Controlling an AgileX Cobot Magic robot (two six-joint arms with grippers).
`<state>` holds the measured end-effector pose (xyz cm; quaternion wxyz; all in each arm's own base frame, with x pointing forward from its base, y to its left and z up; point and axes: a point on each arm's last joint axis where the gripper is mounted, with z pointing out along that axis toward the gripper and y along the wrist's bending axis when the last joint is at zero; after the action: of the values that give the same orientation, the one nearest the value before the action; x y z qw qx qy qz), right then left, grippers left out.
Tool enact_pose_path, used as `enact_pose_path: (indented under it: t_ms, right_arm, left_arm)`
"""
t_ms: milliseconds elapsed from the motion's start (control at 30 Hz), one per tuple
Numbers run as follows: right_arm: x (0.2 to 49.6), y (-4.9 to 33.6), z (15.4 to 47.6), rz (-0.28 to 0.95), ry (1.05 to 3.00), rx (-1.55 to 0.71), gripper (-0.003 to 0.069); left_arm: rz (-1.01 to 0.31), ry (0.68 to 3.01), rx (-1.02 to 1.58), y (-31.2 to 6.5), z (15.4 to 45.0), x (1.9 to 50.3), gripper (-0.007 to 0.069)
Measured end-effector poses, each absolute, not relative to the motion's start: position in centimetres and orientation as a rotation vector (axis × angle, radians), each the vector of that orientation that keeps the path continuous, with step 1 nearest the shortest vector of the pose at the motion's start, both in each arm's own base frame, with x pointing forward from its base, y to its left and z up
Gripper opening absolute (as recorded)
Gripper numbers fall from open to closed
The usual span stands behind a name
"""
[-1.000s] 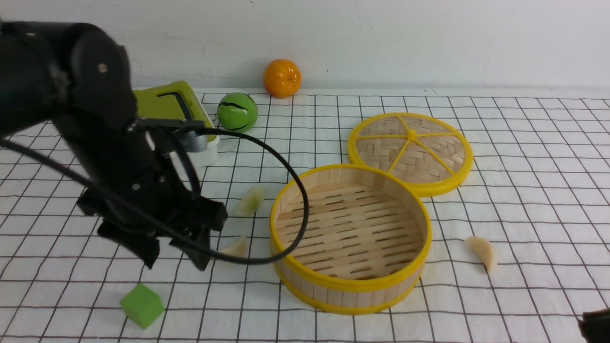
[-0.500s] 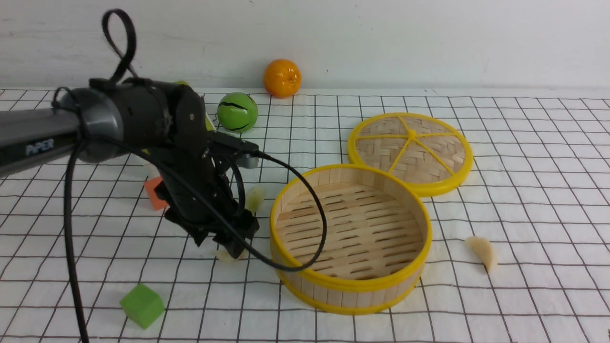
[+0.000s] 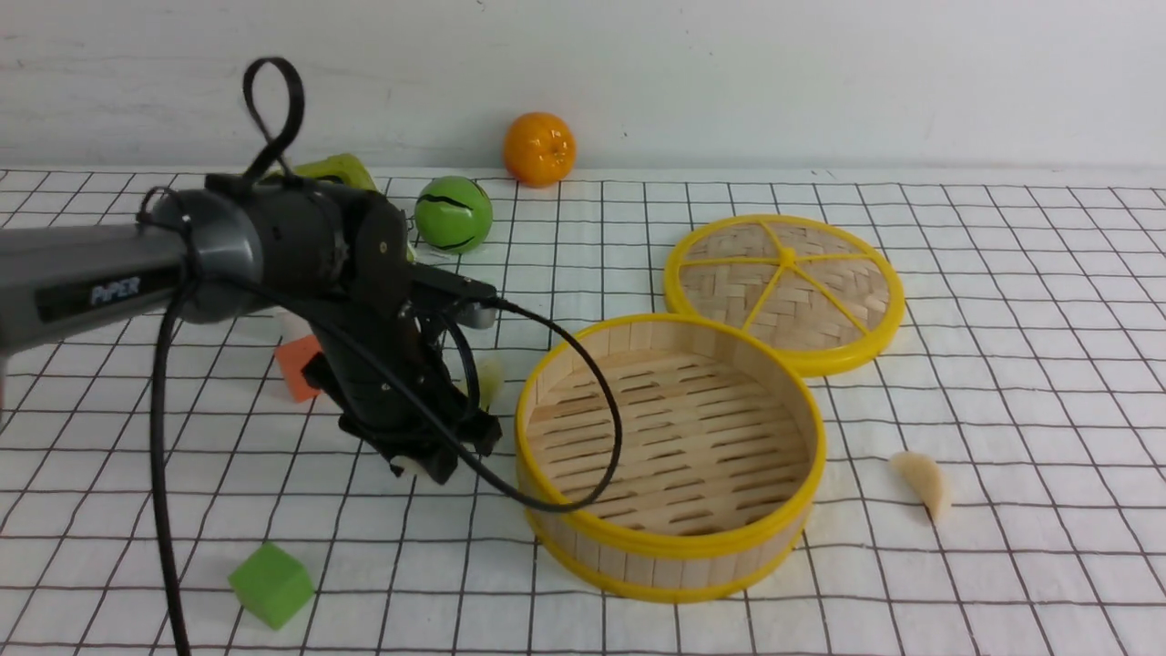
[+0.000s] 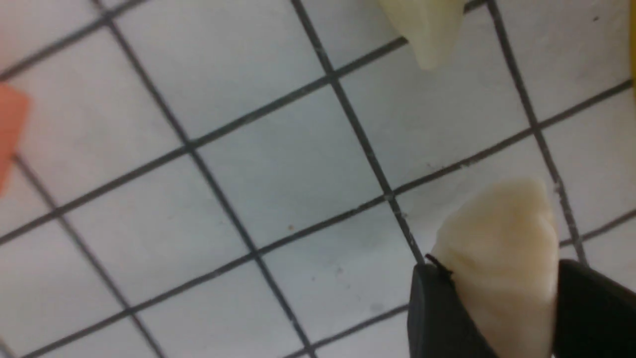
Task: Put the dumplings into the steamer on the table with the white tablecloth.
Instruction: 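Reach for and grasp a dumpling on the table with the left gripper, then place the dumpling into the bamboo steamer basket with the left gripper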
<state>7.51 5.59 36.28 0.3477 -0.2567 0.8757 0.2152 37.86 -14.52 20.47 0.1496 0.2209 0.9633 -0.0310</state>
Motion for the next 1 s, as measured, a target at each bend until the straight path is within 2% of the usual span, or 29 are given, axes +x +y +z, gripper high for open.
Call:
enact_pose_path:
  t_ms: [133,167,200,300,433,500,733,933,1000]
  right_arm:
    - [7.6,5.6,36.3,0.552,2.260,-0.658,0.0010]
    - [7.6,5.6,36.4,0.551,2.259,-0.657,0.0010]
    - [7.7,5.6,36.4,0.547,2.249,-0.650,0.0013]
    - [7.9,5.5,36.5,0.541,2.231,-0.637,0.0017]
    - [7.9,5.5,36.6,0.541,2.230,-0.636,0.0020]
    - [7.8,5.6,36.5,0.543,2.237,-0.641,0.0021]
    - [7.5,5.6,36.3,0.553,2.268,-0.664,0.0028]
    - [7.5,5.5,36.2,0.548,2.276,-0.668,0.0032]
    - [7.5,5.5,36.2,0.547,2.277,-0.669,0.0034]
  left_arm:
    - [-0.162,2.627,0.622,-16.2,25.9,35.7,0.0272]
    - [-0.172,2.618,0.622,-16.4,26.1,35.5,0.0272]
    - [-0.245,2.578,0.632,-17.9,27.5,34.5,0.0272]
    - [-0.400,2.534,0.682,-21.7,28.5,32.8,0.0272]
    - [-0.466,2.540,0.753,-27.2,27.0,32.6,0.0272]
    - [-0.453,2.567,0.713,-29.0,26.1,33.4,0.0272]
    - [-0.270,2.677,0.534,-31.8,22.6,38.1,0.0272]
    - [-0.254,2.714,0.498,-33.2,20.5,40.0,0.0272]
    - [-0.254,2.726,0.492,-33.4,20.0,40.2,0.0294]
